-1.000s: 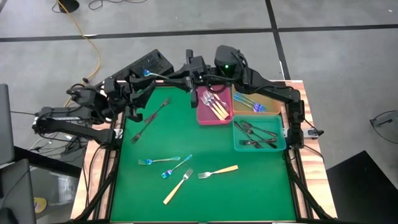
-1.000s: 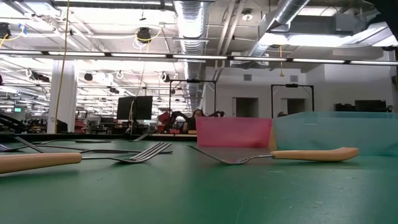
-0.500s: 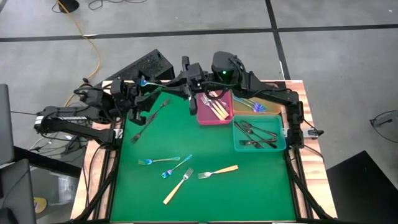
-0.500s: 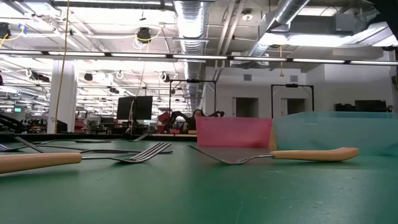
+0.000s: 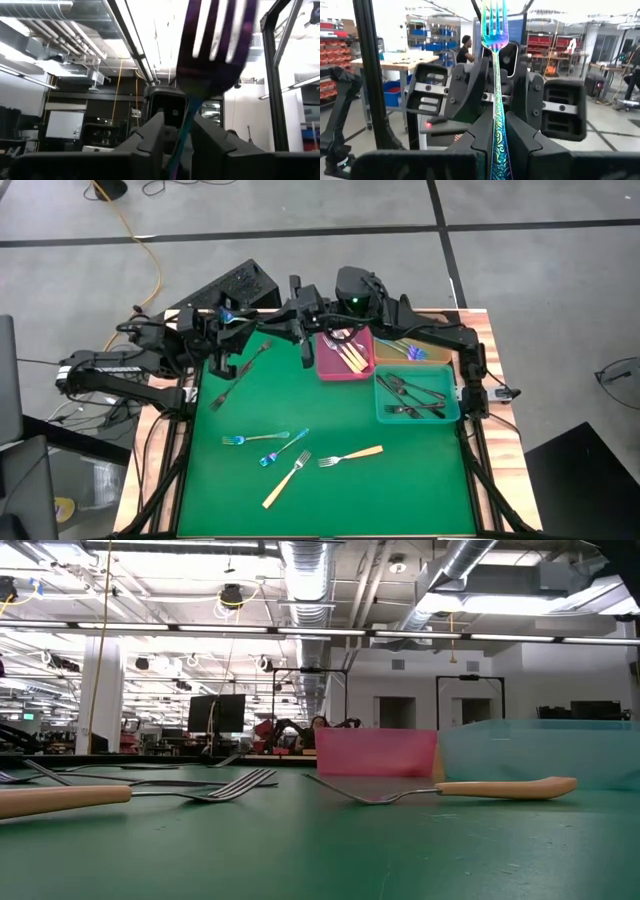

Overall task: Sort silverware by color (type)
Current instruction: Put the blue fork into the orange bin

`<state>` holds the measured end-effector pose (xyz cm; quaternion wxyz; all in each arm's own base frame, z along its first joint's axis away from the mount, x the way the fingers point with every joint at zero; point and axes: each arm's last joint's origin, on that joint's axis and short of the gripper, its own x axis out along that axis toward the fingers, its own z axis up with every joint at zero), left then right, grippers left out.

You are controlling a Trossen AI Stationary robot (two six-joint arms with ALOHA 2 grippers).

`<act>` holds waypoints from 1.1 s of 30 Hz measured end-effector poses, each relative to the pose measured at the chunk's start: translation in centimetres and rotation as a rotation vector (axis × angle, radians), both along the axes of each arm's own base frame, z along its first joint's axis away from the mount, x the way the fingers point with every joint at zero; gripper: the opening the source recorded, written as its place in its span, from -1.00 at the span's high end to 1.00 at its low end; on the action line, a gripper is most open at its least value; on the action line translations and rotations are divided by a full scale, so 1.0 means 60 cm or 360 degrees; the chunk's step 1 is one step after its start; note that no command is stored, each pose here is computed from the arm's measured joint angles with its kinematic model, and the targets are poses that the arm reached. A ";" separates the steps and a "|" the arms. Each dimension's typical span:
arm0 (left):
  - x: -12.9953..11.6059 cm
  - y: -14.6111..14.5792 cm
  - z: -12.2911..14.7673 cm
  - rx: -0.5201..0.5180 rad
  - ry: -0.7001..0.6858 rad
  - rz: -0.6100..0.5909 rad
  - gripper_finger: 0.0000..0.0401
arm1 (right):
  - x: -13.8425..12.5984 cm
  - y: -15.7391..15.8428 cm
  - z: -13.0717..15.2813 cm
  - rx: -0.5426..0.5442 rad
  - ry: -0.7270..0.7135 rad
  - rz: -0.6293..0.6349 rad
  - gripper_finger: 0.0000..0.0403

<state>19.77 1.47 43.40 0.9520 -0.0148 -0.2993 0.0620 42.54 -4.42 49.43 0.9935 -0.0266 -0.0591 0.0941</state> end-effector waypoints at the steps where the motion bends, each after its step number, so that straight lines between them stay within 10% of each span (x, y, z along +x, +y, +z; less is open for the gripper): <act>1: 0.002 0.000 -0.001 -0.0001 0.0012 0.0000 0.65 | 0.001 0.000 -0.001 0.0003 0.0004 0.0000 0.68; 17: -0.001 0.002 -0.007 -0.0018 0.0114 0.0083 1.00 | 0.003 -0.019 -0.022 0.0027 0.0192 -0.0038 0.63; 33: 0.008 0.006 -0.042 -0.0155 0.0519 0.0147 1.00 | -0.014 -0.042 -0.057 0.0040 0.0590 -0.0101 -0.19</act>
